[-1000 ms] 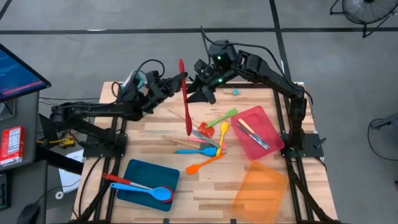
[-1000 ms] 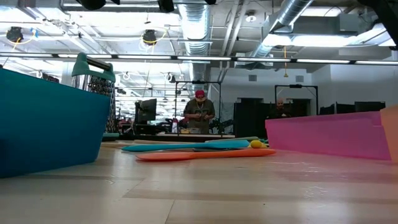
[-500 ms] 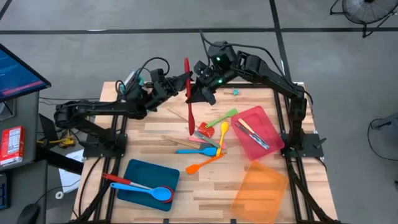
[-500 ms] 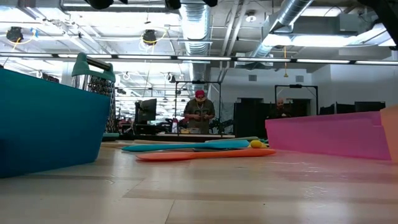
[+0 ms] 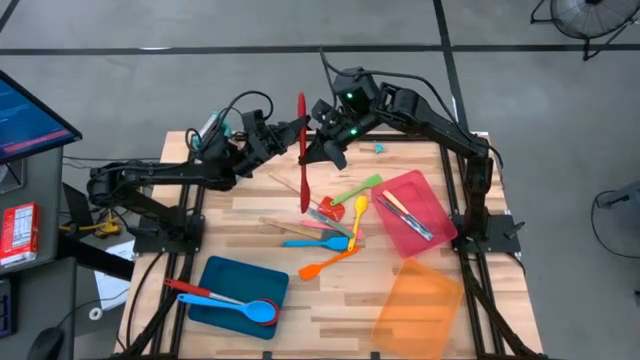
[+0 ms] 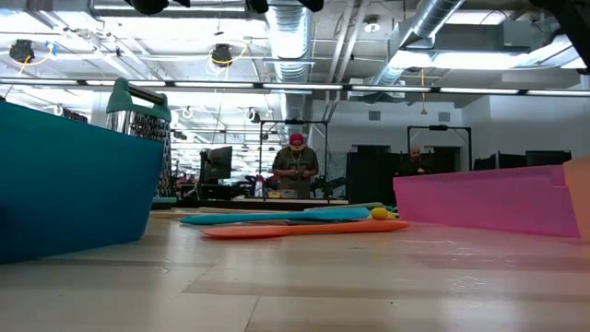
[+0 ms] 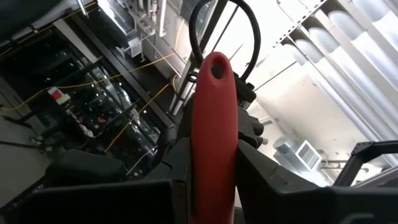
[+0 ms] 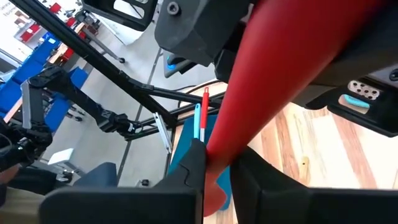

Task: Pick & Place Kitchen Items
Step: Put the red serving spoon into the blue bin

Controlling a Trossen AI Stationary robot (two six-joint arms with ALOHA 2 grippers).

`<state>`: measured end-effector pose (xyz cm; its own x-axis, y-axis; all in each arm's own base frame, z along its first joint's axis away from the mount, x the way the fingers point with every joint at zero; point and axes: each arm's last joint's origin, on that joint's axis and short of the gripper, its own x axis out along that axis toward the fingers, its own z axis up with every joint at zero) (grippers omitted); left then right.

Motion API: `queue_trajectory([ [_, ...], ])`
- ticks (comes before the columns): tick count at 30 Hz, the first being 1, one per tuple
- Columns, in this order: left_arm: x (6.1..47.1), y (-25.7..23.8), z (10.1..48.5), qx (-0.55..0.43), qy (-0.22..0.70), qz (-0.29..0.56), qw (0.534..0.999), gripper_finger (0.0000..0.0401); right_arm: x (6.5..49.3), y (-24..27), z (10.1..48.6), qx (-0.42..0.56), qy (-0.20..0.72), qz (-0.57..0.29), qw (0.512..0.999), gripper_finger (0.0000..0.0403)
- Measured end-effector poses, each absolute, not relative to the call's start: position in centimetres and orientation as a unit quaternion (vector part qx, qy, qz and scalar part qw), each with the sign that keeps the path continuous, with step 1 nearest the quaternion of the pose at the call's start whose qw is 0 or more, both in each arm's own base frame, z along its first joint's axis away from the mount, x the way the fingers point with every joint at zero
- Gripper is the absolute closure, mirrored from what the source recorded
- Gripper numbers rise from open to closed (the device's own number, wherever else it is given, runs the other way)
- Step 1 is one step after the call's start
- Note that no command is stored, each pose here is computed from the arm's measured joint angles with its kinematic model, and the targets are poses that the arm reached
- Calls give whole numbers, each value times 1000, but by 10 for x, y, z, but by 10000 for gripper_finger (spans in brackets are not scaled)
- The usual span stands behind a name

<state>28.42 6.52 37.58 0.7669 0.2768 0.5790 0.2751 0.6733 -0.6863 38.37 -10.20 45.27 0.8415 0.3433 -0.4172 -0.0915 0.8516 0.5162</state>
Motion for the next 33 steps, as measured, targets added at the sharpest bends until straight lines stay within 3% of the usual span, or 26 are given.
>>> queue_trajectory([
  [5,284,65,376,-404,-341,-2,849,318,383,-104,453,239,255,112,930,370],
  [16,284,64,377,-366,-329,-14,870,221,370,-114,461,236,248,95,935,371],
  [21,282,69,375,-357,-287,-29,889,200,351,-115,473,229,244,83,939,371],
  [27,258,80,384,-347,-219,-39,911,218,314,-113,479,195,303,4,933,371],
  [33,197,81,412,-333,-211,-6,919,305,320,-97,467,163,357,-17,920,371],
])
